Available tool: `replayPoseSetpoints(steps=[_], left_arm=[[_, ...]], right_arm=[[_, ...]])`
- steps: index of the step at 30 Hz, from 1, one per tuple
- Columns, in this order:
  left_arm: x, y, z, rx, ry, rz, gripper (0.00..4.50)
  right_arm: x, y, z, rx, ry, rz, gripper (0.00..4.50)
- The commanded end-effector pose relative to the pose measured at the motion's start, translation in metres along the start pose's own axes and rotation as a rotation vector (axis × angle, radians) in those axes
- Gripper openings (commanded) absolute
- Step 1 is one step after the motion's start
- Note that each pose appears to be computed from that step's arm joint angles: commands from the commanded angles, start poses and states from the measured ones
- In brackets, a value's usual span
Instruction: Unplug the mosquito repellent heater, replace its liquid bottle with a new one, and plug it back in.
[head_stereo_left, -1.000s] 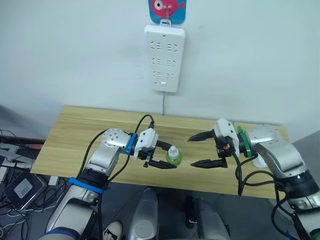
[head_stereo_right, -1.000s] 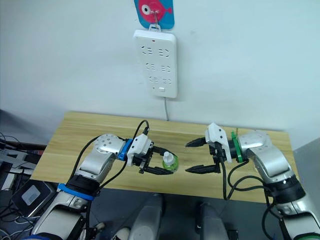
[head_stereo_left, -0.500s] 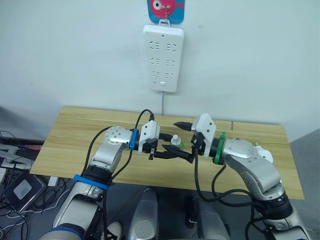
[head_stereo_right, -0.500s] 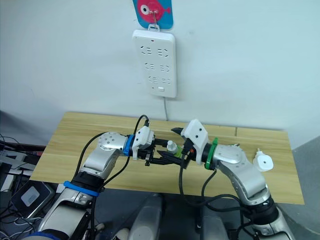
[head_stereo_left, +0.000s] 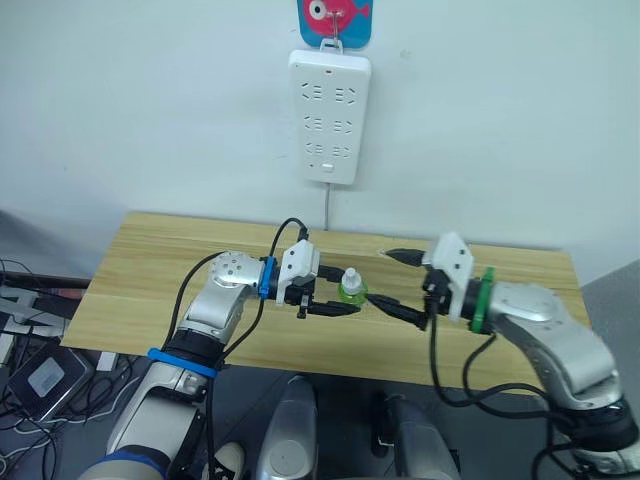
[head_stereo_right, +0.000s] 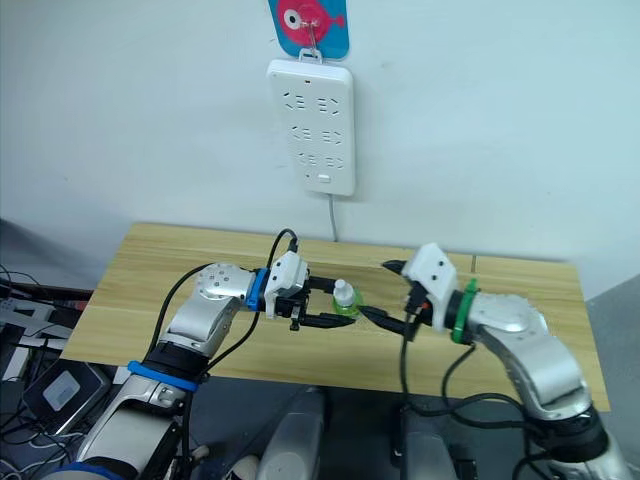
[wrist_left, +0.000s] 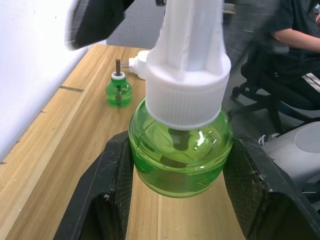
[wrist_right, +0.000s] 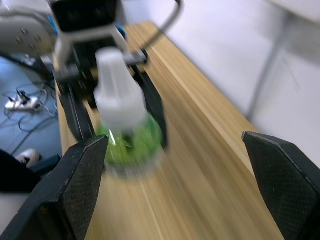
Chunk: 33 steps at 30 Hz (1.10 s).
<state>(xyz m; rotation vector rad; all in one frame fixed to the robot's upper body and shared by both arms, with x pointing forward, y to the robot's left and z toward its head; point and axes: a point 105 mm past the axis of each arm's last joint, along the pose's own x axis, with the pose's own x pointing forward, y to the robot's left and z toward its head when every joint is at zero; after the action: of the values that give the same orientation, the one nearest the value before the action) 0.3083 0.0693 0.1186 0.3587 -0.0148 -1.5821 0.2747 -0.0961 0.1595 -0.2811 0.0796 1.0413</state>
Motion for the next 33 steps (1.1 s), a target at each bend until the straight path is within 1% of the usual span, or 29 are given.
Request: replayPoseSetpoints(steps=[1,2,5,8,13,22,25,30,31,33], left_arm=[[0.000,0.002,0.007,0.035,-0.019,-0.001,2.21],[0.000,0.001,0.006,0.035,-0.019,-0.002,2.21],[0.001,0.000,0.006,0.038,-0.020,-0.010,2.21],[0.001,0.000,0.007,0.042,-0.021,-0.012,2.21],[0.001,0.000,0.007,0.047,-0.019,-0.016,2.21],[0.003,0.000,0.009,0.050,-0.021,-0.022,2.21],[0.002,0.001,0.009,0.050,-0.019,-0.021,2.21],[0.003,0.001,0.008,0.049,-0.018,-0.020,2.21],[0.003,0.001,0.008,0.049,-0.018,-0.020,2.21],[0.003,0.001,0.006,0.045,-0.014,-0.020,2.21]], right_arm=[[-0.004,0.017,0.022,0.025,-0.077,0.098,4.47],[-0.004,0.019,0.024,0.044,-0.088,0.113,4.47],[0.002,0.022,0.029,0.089,-0.111,0.127,3.85],[0.012,0.024,0.037,0.121,-0.141,0.119,2.79],[0.022,0.033,0.043,0.153,-0.167,0.145,2.79],[0.032,0.036,0.040,0.146,-0.163,0.155,2.79],[0.034,0.035,0.037,0.126,-0.155,0.152,2.18],[0.035,0.033,0.039,0.098,-0.175,0.144,0.43],[0.036,0.033,0.040,0.096,-0.181,0.145,0.23],[0.033,0.036,0.047,0.075,-0.211,0.157,0.24]])
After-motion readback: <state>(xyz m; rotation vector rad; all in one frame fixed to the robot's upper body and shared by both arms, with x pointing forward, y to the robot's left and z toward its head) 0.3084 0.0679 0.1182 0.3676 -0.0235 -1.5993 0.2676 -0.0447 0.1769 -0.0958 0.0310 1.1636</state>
